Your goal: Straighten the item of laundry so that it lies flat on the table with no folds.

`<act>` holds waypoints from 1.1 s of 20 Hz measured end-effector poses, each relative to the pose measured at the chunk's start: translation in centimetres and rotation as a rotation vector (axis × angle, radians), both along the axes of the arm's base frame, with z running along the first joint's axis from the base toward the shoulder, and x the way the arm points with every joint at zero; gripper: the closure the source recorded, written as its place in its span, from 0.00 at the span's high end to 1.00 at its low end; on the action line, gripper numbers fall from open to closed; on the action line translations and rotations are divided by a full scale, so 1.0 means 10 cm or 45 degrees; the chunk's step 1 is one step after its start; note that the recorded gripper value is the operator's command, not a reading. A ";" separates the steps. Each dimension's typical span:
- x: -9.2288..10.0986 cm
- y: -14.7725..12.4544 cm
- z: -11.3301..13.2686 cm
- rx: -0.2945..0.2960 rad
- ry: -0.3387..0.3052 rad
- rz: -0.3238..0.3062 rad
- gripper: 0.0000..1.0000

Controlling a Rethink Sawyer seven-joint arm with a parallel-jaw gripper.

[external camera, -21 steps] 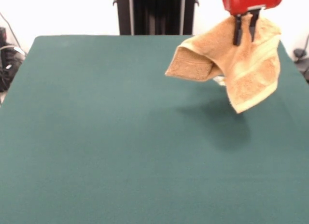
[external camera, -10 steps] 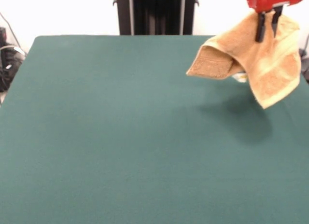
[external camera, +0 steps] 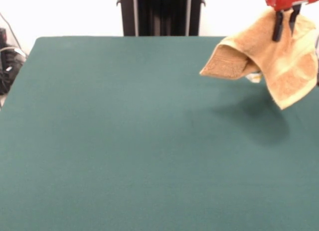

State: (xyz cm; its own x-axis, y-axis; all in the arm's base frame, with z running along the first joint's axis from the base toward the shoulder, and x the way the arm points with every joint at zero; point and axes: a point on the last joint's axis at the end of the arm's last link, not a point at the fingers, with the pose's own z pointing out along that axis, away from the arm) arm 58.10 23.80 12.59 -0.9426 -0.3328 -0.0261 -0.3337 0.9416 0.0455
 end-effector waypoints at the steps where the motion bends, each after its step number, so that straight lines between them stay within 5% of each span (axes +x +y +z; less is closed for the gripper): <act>1: -0.01 0.03 0.00 -0.001 -0.001 0.004 0.00; 13: -0.06 0.50 0.02 -0.020 -0.031 0.042 0.00; 22: -0.04 0.88 0.01 -0.022 -0.060 -0.023 0.00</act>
State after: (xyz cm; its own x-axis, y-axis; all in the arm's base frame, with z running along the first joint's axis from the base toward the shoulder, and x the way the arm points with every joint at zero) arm 57.68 32.57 12.65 -0.9463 -0.3167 -0.0650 -0.3181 0.9479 0.0138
